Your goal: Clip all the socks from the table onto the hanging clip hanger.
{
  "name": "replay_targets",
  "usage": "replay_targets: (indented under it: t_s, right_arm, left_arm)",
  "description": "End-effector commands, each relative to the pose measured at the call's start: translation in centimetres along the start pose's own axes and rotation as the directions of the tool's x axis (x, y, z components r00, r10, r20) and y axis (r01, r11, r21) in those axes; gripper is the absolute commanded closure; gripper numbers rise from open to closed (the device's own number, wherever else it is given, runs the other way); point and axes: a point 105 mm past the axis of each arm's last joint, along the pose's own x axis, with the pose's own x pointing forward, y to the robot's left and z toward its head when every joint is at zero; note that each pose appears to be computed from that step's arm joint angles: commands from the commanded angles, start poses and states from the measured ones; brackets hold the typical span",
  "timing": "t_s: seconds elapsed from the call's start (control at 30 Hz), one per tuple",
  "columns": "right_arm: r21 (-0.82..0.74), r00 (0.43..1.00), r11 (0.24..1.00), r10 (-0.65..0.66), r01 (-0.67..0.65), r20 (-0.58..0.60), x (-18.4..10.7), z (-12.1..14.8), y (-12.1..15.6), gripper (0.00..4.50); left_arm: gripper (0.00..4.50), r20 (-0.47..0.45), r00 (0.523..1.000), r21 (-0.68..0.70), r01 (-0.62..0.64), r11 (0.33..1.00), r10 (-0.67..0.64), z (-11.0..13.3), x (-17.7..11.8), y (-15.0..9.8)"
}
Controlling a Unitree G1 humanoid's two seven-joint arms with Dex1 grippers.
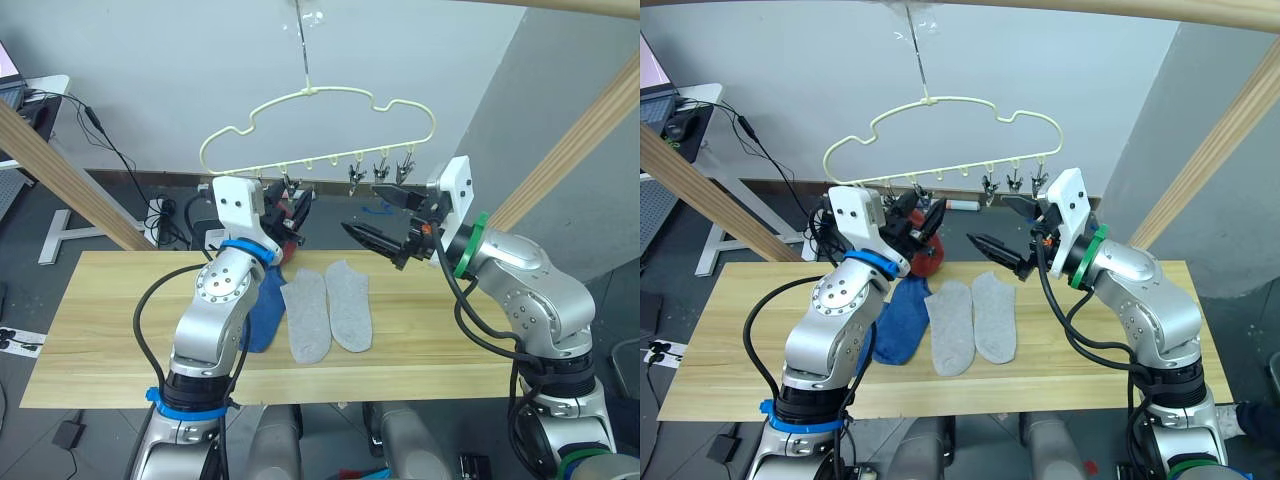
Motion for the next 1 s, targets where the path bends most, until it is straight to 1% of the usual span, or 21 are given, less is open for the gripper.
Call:
replay_targets:
  t_s: [0.03,0.27,0.37,0.43,0.57,1.0]
  right_arm:
    - [-0.039,0.998,0.999,0.003,-0.001,0.055,-0.3,1.8,0.2,0.00]
    - [-0.037,0.998,0.999,0.000,0.003,0.057,-0.2,1.8,0.2,0.00]
    - [-0.037,0.998,0.999,-0.003,0.005,0.057,-0.1,1.8,0.2,0.00]
    - [-0.037,0.998,0.999,-0.004,0.007,0.057,-0.1,1.8,0.1,0.00]
    - [-0.036,0.998,0.999,-0.006,0.008,0.057,-0.2,1.8,0.1,0.00]
    - [-0.040,0.998,0.999,-0.009,0.011,0.056,-0.2,1.9,0.0,0.00]
  left_arm:
    - [2.40,0.065,0.998,0.039,0.009,0.999,-0.012,1.5,0.2,-0.2]
    - [2.40,0.040,0.999,0.100,0.019,0.995,-0.023,0.9,-0.2,-0.3]
    - [2.40,0.016,0.999,0.186,0.047,0.981,-0.051,0.4,-0.3,-0.6]
    - [2.40,-0.005,0.999,0.217,0.048,0.975,-0.048,-0.2,-0.4,-0.5]
    - [2.40,-0.011,1.000,0.216,0.017,0.976,-0.015,-0.5,-0.4,0.3]
    - [2.40,0.041,0.999,0.204,0.000,0.979,-0.009,0.3,-0.1,0.4]
